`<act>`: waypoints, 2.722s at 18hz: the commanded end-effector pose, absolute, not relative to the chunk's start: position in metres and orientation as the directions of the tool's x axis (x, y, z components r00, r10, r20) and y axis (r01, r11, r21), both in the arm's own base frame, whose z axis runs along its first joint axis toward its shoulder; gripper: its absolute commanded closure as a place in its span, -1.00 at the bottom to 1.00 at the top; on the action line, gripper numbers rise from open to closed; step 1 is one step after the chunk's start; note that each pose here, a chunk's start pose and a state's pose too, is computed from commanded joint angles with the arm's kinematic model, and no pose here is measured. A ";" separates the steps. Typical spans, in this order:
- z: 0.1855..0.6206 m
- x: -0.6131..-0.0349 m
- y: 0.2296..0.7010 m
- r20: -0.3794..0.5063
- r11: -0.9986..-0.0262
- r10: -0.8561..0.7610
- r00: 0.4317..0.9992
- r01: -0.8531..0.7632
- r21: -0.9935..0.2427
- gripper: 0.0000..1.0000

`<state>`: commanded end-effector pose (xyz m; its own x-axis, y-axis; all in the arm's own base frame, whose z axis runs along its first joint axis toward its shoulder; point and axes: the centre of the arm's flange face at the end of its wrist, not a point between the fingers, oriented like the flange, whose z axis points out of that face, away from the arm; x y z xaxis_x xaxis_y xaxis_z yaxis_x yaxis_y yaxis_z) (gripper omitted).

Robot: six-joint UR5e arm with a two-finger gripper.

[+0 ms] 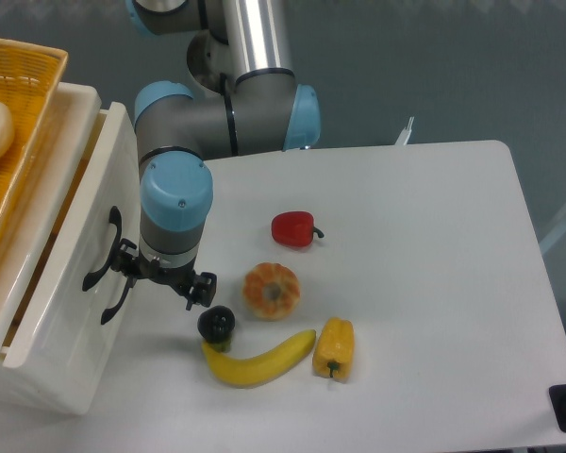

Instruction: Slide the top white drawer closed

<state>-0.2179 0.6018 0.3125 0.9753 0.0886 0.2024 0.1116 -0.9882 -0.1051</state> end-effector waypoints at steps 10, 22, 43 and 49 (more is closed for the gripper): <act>0.313 -0.209 0.606 0.202 -0.989 0.073 0.977 0.096 -0.109 -1.00; 0.324 -0.254 0.594 0.153 -0.987 0.043 0.987 0.065 -0.144 -1.00; 0.448 -0.403 0.454 -0.237 -0.882 -0.455 0.859 -0.471 -0.016 -1.00; 0.454 -0.421 0.384 -0.227 -0.837 -0.529 0.818 -0.547 -0.021 -1.00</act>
<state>-0.4213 0.3838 0.4536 0.8177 -0.5288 -0.2274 -0.5471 -0.8368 -0.0214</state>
